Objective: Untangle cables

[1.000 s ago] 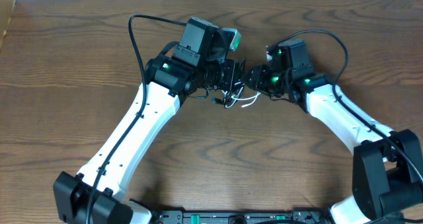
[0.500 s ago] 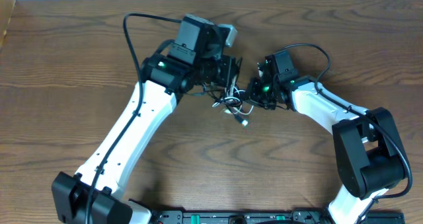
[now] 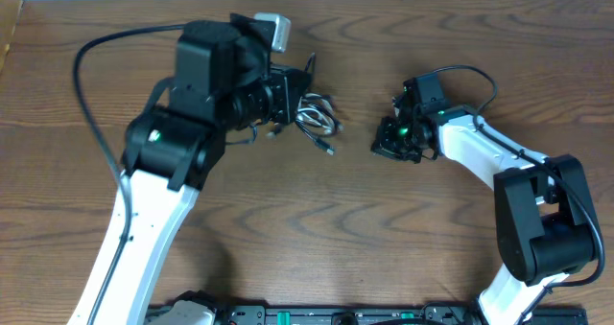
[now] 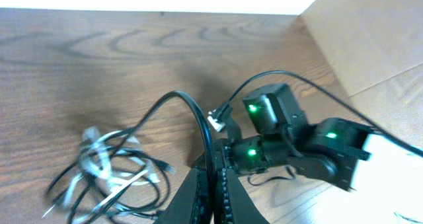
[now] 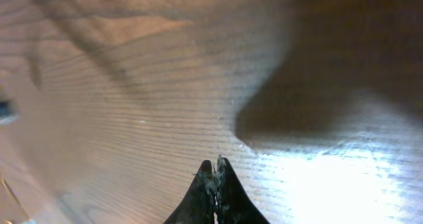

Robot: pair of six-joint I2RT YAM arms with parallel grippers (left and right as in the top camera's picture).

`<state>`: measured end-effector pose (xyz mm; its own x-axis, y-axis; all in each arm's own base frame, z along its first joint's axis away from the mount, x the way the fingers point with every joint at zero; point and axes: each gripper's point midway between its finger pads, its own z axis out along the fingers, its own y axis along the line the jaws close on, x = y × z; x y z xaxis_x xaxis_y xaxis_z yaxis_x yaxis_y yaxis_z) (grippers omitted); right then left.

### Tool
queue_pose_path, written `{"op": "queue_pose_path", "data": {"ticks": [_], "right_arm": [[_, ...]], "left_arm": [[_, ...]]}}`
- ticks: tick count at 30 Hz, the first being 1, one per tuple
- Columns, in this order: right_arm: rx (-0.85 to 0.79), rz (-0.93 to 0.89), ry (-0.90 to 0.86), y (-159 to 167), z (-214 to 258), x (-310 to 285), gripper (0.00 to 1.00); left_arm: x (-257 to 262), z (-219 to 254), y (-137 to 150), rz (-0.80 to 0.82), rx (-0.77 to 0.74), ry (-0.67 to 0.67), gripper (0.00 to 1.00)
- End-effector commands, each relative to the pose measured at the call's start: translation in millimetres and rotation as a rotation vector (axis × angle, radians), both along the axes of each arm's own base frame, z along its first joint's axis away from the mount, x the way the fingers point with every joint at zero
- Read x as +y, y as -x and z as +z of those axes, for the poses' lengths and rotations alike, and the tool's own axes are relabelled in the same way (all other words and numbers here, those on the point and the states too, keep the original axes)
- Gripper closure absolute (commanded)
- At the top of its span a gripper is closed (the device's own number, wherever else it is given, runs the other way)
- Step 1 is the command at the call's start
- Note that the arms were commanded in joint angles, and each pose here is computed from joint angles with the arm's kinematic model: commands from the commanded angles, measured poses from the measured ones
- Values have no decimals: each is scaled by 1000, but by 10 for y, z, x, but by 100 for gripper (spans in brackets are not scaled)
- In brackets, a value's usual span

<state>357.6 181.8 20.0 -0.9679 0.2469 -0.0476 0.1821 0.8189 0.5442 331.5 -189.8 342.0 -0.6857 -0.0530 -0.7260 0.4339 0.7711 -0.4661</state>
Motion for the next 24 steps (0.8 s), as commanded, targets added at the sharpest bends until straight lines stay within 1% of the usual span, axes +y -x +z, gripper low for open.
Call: {"op": "queue_pose_path", "data": {"ticks": [1,3,4,6,9,12,14,17,20,24], "right_arm": [[-132,170,-138,-76,273,163,99],[-268,298,-268,-108,612,315,99],[-317,338,-301,-108,739,353,95],[-447,431,-353,-88,1057,419,83],[-614,541,-379,-15,1445,467,57],[-773,665,-395,123,1764,516,42],[-845,736,-418,228,1898,565,35],[-899,828,-455,381,1957,649,33],[-899,896,-448,489,1844,712,33],[-844,907,-364,455,1577,749,34]], "left_arm": [[8,187,63,9,-15,48,93],[10,160,69,10,-3,45,92],[8,142,63,10,3,43,93],[4,104,53,11,16,39,93],[-15,54,47,2,36,38,93],[-67,22,56,-28,54,51,92],[-96,-22,45,-44,66,49,92],[-143,-92,32,-66,93,55,92],[-212,-137,45,-104,122,75,93],[-260,-185,47,-129,146,87,93]]}}
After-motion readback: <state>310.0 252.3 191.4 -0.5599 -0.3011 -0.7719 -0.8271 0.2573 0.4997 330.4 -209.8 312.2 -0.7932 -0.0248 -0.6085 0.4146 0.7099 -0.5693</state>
